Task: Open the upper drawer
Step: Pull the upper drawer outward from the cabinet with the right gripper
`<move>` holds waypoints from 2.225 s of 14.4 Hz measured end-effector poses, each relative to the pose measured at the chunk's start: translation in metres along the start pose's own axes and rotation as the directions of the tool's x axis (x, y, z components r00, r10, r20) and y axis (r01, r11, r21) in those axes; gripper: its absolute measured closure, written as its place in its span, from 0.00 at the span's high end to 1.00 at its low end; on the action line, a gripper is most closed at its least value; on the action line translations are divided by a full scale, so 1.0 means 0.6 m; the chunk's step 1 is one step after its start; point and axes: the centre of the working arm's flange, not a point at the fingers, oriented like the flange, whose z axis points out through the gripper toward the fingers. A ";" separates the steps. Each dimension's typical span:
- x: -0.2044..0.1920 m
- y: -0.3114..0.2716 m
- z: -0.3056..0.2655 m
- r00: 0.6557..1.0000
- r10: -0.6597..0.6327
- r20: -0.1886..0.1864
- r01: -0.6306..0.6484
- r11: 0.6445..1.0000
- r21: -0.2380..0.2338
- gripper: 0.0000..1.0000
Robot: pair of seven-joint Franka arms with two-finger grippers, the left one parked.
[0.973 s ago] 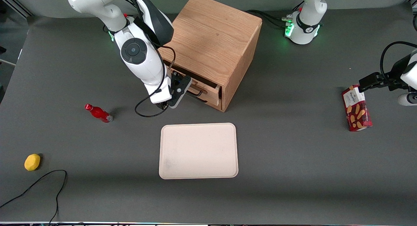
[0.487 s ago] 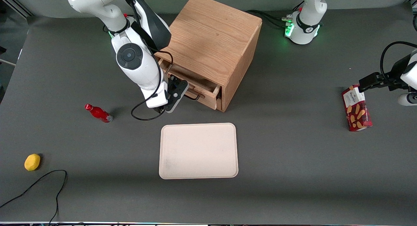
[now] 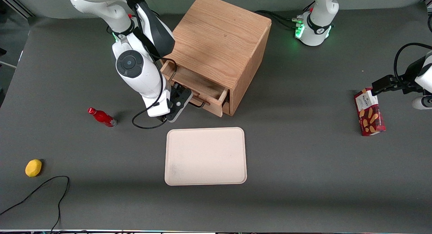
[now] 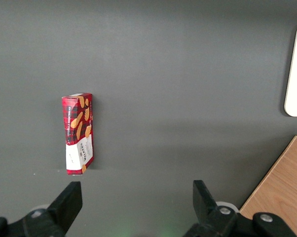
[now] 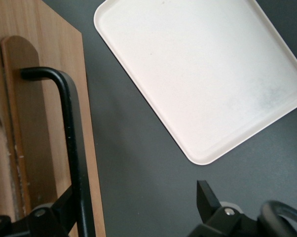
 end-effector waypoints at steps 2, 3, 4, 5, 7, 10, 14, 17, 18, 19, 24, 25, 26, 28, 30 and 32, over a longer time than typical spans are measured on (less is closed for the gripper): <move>0.001 0.009 0.000 1.000 0.003 0.000 -0.003 1.000 -0.007 1.00; 0.002 0.014 0.000 1.000 0.003 0.001 -0.003 1.000 -0.014 1.00; 0.004 0.020 -0.001 1.000 0.005 0.000 -0.005 1.000 -0.019 1.00; 0.005 0.026 -0.001 1.000 0.008 -0.001 -0.008 1.000 -0.022 1.00; 0.005 0.037 -0.001 1.000 0.017 -0.003 -0.017 1.000 -0.024 1.00; 0.002 0.052 -0.002 1.000 0.029 -0.006 -0.029 0.999 -0.026 1.00; -0.005 0.075 0.001 0.999 0.046 -0.002 -0.046 0.998 -0.032 1.00; -0.004 0.086 0.000 0.999 0.052 -0.004 -0.052 0.998 -0.038 1.00; -0.002 0.089 -0.001 0.999 0.052 -0.007 -0.052 0.998 -0.041 1.00; 0.000 0.093 -0.003 0.998 0.054 -0.011 -0.055 0.998 -0.043 1.00; 0.005 0.113 -0.007 0.998 0.051 -0.022 -0.053 0.997 -0.050 1.00; 0.006 0.118 -0.008 0.998 0.053 -0.023 -0.054 0.997 -0.051 1.00; 0.006 0.121 -0.007 0.998 0.053 -0.024 -0.054 0.997 -0.051 1.00; 0.008 0.129 -0.009 0.998 0.057 -0.029 -0.058 0.997 -0.054 1.00; 0.010 0.139 -0.010 0.997 0.062 -0.034 -0.064 0.996 -0.056 1.00; 0.011 0.149 -0.009 0.997 0.062 -0.036 -0.064 0.996 -0.058 1.00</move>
